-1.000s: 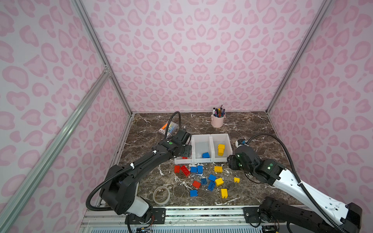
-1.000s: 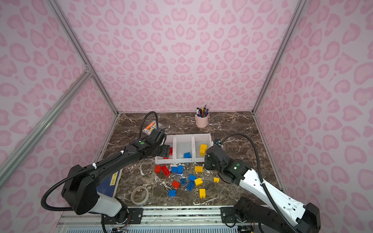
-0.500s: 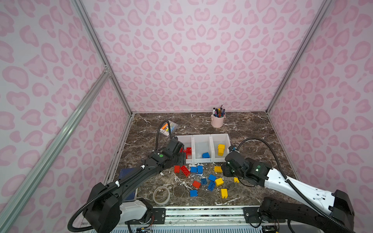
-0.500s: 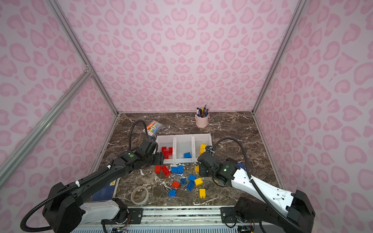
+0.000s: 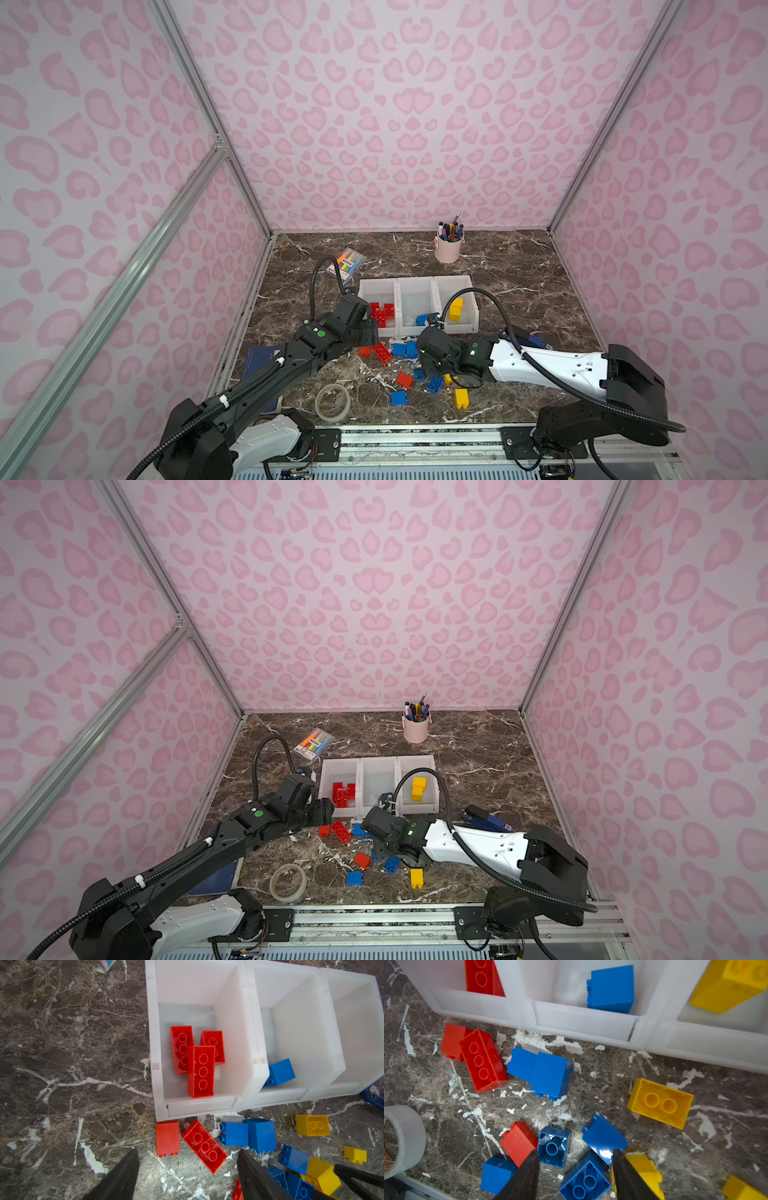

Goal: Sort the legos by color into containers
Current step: 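Grasp a blue brick from the pile with the right gripper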

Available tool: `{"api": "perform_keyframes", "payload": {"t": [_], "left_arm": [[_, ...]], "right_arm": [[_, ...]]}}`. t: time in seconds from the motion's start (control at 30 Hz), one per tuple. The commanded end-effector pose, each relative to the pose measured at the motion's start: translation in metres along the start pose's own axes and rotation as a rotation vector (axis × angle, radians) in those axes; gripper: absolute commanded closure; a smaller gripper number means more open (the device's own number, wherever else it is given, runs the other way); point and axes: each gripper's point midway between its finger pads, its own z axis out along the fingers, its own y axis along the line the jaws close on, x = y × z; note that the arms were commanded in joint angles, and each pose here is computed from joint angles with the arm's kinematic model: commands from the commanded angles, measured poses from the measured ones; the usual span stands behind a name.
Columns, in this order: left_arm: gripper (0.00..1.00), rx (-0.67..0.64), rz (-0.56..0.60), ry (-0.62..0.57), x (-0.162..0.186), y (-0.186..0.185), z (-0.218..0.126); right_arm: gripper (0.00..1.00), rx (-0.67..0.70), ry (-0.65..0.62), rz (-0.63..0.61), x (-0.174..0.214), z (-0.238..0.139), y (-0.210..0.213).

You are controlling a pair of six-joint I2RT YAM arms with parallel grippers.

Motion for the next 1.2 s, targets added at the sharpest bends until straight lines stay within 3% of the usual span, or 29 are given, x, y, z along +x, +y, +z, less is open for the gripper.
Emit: {"api": "perform_keyframes", "payload": {"t": [0.0, 0.7, 1.17], "left_arm": [[0.23, 0.004, -0.017, -0.009, 0.000, 0.001, -0.001], [0.23, 0.003, -0.021, 0.010, 0.008, 0.004, 0.001], [0.23, 0.003, -0.020, 0.005, 0.008, 0.005, -0.003]], "right_arm": [[0.44, -0.016, 0.004, 0.005, 0.001, 0.009, 0.014], [0.59, 0.041, 0.121, -0.017, 0.035, 0.048, 0.020], [0.71, 0.043, 0.067, -0.057, 0.017, 0.030, 0.023]]}}
